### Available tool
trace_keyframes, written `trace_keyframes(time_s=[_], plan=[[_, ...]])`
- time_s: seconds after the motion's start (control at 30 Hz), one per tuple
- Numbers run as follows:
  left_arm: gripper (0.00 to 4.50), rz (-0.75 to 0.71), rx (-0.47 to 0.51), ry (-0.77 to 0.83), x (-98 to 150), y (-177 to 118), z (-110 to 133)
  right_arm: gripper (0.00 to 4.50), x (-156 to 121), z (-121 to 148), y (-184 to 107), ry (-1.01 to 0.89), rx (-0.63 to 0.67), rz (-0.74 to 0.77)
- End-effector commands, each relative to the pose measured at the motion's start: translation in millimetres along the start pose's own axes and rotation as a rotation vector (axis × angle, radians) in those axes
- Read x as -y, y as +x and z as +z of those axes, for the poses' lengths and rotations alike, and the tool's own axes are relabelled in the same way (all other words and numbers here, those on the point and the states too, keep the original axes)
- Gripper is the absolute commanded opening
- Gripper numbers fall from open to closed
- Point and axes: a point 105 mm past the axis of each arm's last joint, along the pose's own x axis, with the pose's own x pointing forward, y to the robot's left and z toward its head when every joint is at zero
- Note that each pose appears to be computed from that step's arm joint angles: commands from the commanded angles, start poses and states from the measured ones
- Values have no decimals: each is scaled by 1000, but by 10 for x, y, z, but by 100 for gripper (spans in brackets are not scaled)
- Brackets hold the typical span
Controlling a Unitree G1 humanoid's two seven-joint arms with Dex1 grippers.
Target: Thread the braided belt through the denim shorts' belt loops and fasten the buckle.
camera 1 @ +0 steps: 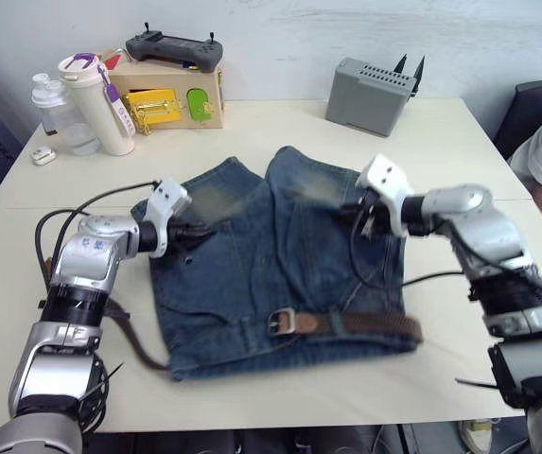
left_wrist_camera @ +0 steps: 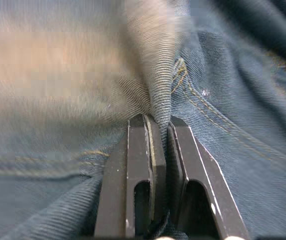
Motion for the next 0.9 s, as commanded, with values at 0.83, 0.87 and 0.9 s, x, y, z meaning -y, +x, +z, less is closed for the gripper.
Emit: trace_keyframes(time_s=[0.83, 0.87, 0.9], plan=[[255, 282, 179, 141, -538, 424, 850, 242, 1179, 618, 22, -141, 71, -545], [290, 279, 192, 126, -557, 372, 877, 280, 1169, 675, -5, -149, 88, -523], [324, 269, 203, 110, -569, 322, 903, 313, 1155, 728, -31, -152, 109, -500]])
